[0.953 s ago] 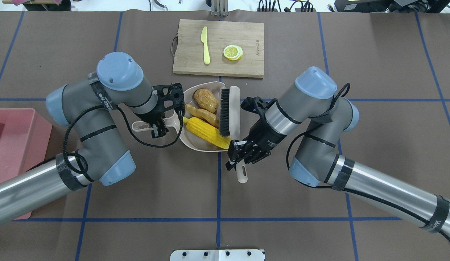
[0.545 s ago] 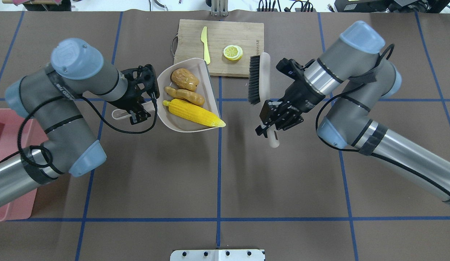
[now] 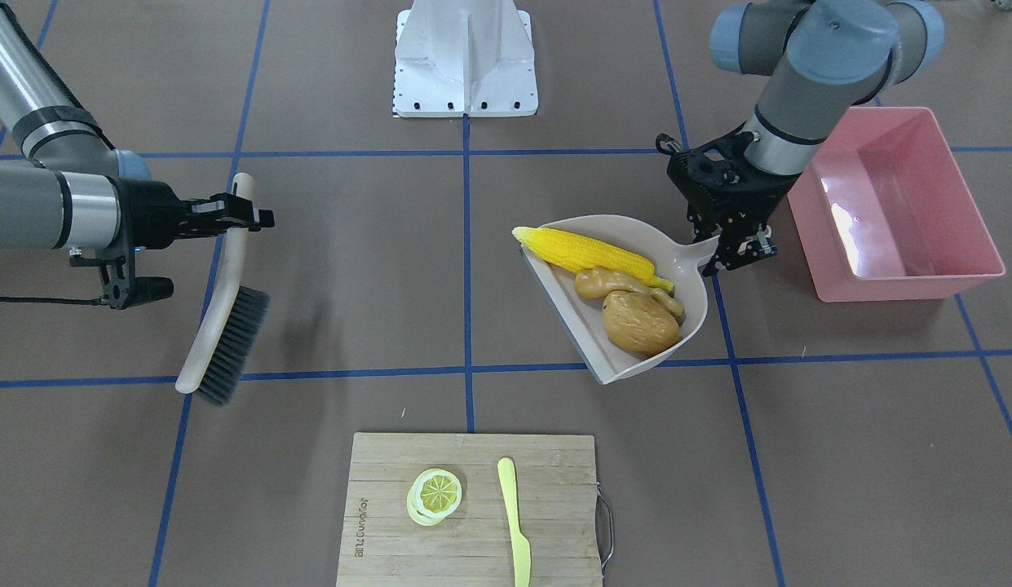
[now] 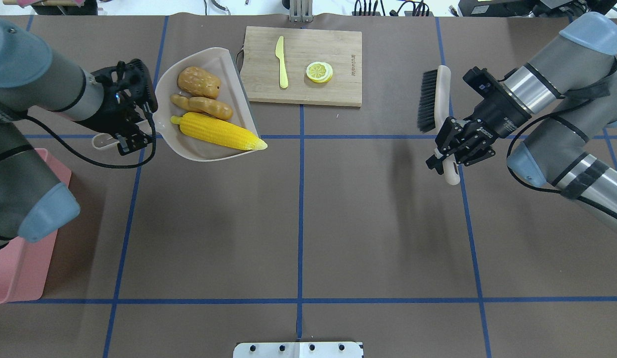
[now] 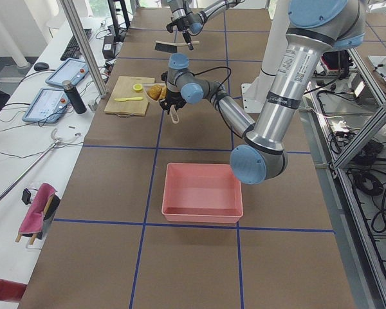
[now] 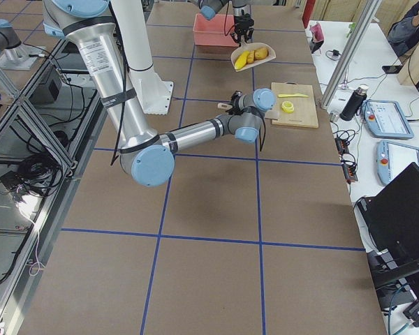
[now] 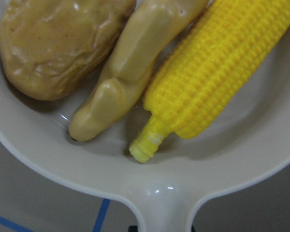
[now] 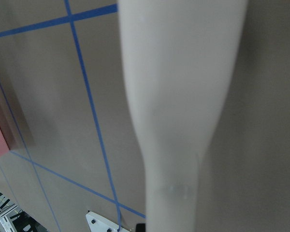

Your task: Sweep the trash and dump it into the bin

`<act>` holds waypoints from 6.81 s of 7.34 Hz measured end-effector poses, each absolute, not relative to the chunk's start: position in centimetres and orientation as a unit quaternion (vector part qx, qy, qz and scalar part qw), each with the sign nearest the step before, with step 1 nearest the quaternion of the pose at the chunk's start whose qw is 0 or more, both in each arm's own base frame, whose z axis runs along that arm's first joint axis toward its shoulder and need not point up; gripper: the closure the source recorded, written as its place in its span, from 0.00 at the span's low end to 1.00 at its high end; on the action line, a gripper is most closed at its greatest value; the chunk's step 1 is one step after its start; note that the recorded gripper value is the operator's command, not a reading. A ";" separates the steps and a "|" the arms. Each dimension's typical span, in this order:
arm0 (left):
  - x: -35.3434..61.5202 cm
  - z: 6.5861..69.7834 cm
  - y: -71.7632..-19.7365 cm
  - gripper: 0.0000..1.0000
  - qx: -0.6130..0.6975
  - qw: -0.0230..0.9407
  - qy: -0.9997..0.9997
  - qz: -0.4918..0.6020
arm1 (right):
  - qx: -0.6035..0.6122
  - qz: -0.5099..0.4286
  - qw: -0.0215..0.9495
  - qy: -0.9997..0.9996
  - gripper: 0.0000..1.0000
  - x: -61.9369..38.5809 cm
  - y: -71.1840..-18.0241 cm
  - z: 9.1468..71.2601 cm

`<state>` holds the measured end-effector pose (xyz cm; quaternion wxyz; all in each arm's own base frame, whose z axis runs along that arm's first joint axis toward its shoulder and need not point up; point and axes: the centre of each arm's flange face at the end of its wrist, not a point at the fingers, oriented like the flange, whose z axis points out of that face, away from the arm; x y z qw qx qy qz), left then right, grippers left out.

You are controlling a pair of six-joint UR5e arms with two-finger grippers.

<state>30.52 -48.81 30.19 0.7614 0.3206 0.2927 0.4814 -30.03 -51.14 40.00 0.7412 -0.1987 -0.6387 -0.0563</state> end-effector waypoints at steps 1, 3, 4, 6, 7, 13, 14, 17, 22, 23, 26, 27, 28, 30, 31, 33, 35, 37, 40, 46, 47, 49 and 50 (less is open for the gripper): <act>28.2 30.4 -47.5 1.00 0.309 0.769 0.285 0.482 | -0.218 -0.041 0.744 -0.631 1.00 -28.9 -50.2 42.9; 23.1 31.5 -45.0 1.00 0.293 0.779 0.264 0.487 | -0.254 -0.010 0.749 -0.612 1.00 -27.0 -47.4 48.9; 20.4 32.5 -44.0 1.00 0.286 0.786 0.257 0.484 | -0.269 0.004 0.751 -0.603 1.00 -26.1 -46.1 51.3; 14.2 35.5 -42.7 1.00 0.271 0.792 0.258 0.482 | -0.284 0.024 0.753 -0.593 1.00 -24.6 -44.8 54.0; 11.4 37.2 -42.2 1.00 0.264 0.795 0.265 0.479 | -0.290 0.033 0.751 -0.592 1.00 -23.9 -45.0 54.6; -0.2 46.7 -36.9 1.00 0.240 0.788 0.374 0.425 | -0.323 0.099 0.756 -0.561 1.00 -22.2 -45.2 58.8; -1.9 48.9 -35.7 1.00 0.241 0.785 0.387 0.419 | -0.333 0.105 0.757 -0.553 0.94 -22.6 -45.1 59.2; -4.7 53.9 -33.0 1.00 0.241 0.774 0.390 0.437 | -0.341 0.106 0.762 -0.540 0.57 -23.9 -44.6 59.6; -6.3 56.1 -30.8 1.00 0.167 0.794 0.338 0.477 | -0.340 0.101 0.766 -0.536 0.42 -25.0 -44.4 59.5; -6.6 56.1 -30.3 1.00 0.146 0.802 0.326 0.478 | -0.340 0.101 0.767 -0.536 0.21 -25.0 -44.4 59.4; -7.2 55.6 -29.2 1.00 0.083 0.820 0.288 0.489 | -0.338 0.100 0.767 -0.536 0.00 -25.0 -44.4 59.4; -6.9 55.6 -29.1 1.00 0.057 0.824 0.269 0.495 | -0.338 0.101 0.767 -0.536 0.00 -24.9 -44.5 59.4; -6.3 55.4 -29.0 1.00 0.024 0.830 0.253 0.497 | -0.336 0.104 0.766 -0.537 0.00 -24.5 -44.6 59.5; -4.5 55.1 -29.4 1.00 -0.042 0.840 0.229 0.491 | -0.329 0.119 0.764 -0.542 0.00 -22.8 -45.3 59.6; -2.5 53.8 -30.3 1.00 -0.080 0.844 0.218 0.483 | -0.319 0.133 0.760 -0.550 0.00 -21.0 -46.1 59.6; 1.3 51.2 -31.1 1.00 -0.156 0.854 0.188 0.460 | -0.292 0.168 0.743 -0.579 0.00 -14.9 -48.3 58.8; 2.6 51.2 -31.0 1.00 -0.206 0.857 0.158 0.446 | -0.262 0.201 0.726 -0.603 0.00 -8.8 -49.5 58.4; 2.7 51.8 -31.0 1.00 -0.231 0.855 0.145 0.441 | -0.243 0.224 0.721 -0.609 0.00 -5.9 -50.1 58.8; 2.5 51.9 -30.9 1.00 -0.239 0.854 0.137 0.442 | -0.180 0.236 0.733 -0.612 0.00 -3.0 -51.1 58.6; -3.4 51.3 -31.4 1.00 -0.190 0.949 0.167 0.188 | 0.080 0.030 0.785 -0.614 0.00 -2.5 -49.8 58.6; -3.9 50.8 -32.1 1.00 -0.163 0.957 0.203 0.127 | 0.099 0.013 0.790 -0.604 0.00 -3.0 -50.0 58.8; -4.2 49.1 -33.6 1.00 -0.101 0.952 0.282 0.070 | 0.109 0.013 0.808 -0.579 0.00 -4.0 -50.5 59.8; -3.7 47.4 -35.2 1.00 -0.061 0.943 0.319 0.069 | 0.105 0.021 0.821 -0.561 0.00 -4.1 -50.9 60.7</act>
